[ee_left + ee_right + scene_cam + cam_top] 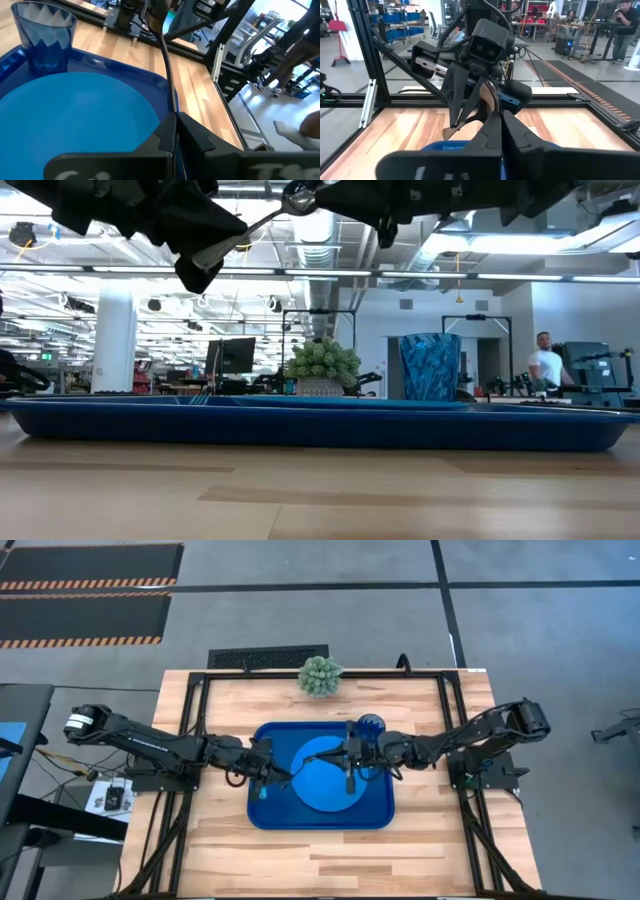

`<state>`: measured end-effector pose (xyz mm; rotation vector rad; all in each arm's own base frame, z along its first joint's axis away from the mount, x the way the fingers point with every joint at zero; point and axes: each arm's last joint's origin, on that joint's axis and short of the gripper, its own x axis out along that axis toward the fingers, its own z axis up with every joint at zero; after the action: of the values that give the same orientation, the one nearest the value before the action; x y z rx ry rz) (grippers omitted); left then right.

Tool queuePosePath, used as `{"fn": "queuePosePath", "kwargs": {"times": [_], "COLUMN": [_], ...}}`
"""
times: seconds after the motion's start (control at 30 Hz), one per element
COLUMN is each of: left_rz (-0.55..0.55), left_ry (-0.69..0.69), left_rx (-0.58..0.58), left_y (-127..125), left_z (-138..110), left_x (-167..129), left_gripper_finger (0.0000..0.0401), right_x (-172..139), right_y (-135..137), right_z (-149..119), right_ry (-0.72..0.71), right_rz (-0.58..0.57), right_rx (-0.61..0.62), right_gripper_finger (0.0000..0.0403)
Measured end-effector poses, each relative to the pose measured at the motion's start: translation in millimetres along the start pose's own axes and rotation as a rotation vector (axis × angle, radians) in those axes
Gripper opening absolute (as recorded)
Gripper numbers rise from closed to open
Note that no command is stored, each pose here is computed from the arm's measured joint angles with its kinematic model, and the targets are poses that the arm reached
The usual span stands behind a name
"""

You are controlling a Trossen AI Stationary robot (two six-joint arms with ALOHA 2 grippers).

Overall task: Pick and place plate/cup/fork/spoon on tray
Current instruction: Put the spoon between the fork and the blue plate on the blue serving tray

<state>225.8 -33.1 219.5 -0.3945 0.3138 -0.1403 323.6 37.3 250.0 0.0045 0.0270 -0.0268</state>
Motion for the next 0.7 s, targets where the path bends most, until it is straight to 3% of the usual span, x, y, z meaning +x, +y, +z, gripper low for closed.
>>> {"fn": "queuePosePath", "kwargs": {"times": [0.7], "left_rz": [0.005], "left_ry": [0.018], "left_rx": [-0.001], "left_y": [0.6], "left_z": [-1.7], "left_x": [-0.1], "left_gripper_finger": [0.0018], "right_x": [-0.1], "right_y": [0.1], "right_z": [0.9], "right_ry": [-0.011], "right_rz": [-0.001], "right_rx": [-0.007], "right_gripper_finger": [0.0003]}}
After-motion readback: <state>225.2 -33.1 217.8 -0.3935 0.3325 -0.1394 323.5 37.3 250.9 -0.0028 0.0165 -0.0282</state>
